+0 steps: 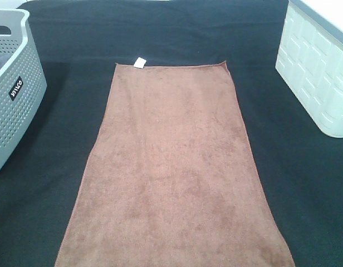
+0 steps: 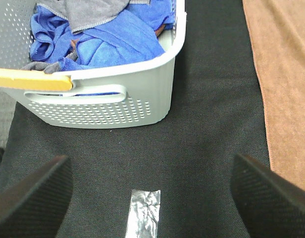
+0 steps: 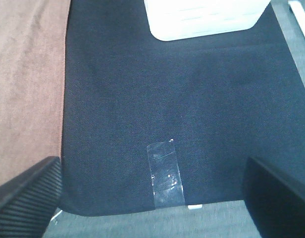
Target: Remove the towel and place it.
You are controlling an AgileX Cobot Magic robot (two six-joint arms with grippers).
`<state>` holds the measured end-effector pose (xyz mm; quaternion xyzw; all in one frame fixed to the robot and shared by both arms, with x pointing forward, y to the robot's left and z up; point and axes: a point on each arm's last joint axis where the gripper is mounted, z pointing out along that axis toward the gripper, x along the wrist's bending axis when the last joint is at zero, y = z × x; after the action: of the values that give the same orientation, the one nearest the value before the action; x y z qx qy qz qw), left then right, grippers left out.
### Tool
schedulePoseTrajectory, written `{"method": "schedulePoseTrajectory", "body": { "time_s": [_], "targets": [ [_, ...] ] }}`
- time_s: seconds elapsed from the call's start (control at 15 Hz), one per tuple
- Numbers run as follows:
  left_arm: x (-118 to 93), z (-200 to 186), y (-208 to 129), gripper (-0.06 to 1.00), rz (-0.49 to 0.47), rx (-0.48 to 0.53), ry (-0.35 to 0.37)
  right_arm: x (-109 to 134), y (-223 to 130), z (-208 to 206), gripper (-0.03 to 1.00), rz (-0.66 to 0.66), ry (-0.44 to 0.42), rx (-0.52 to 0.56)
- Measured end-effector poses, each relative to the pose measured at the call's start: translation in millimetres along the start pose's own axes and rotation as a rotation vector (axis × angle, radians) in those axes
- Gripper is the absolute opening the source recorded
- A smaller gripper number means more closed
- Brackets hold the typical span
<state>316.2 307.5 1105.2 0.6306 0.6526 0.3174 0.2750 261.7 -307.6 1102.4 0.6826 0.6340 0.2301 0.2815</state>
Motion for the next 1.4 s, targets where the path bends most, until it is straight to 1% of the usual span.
{"method": "schedulePoseTrajectory", "body": {
  "time_s": [0.13,0.2,0.33,0.4,0.53,0.6,0.67,0.8,0.93,1.4],
  "targets": [
    [0,-4,-25,0.81,-0.005,-0.037,0.0,1,-21,0,0.9,-0.034,0.022,-0.102],
    [1,-6,-37,0.81,-0.007,-0.058,-0.001,3,-36,3,0.9,-0.042,0.048,-0.14],
    [1,-11,-59,0.81,-0.013,-0.125,-0.001,4,-53,10,0.9,-0.038,0.07,-0.164],
    [2,-19,-68,0.81,-0.02,-0.191,-0.002,5,-61,14,0.9,-0.037,0.073,-0.171],
    [3,-33,-78,0.81,-0.027,-0.301,-0.004,5,-65,13,0.9,-0.034,0.082,-0.239],
    [2,-34,-85,0.81,-0.035,-0.301,-0.011,6,-64,16,0.9,-0.034,0.09,-0.252],
    [1,-32,-90,0.81,-0.041,-0.269,-0.027,8,-64,18,0.9,-0.055,0.107,-0.258],
    [-3,-29,-93,0.81,-0.035,-0.251,-0.067,11,-64,19,0.9,-0.087,0.13,-0.264],
    [-5,-29,-93,0.81,-0.019,-0.251,-0.085,11,-64,19,0.9,-0.091,0.136,-0.264],
    [-5,-29,-93,0.81,-0.019,-0.251,-0.086,11,-64,19,0.9,-0.091,0.136,-0.265]
  ]
}}
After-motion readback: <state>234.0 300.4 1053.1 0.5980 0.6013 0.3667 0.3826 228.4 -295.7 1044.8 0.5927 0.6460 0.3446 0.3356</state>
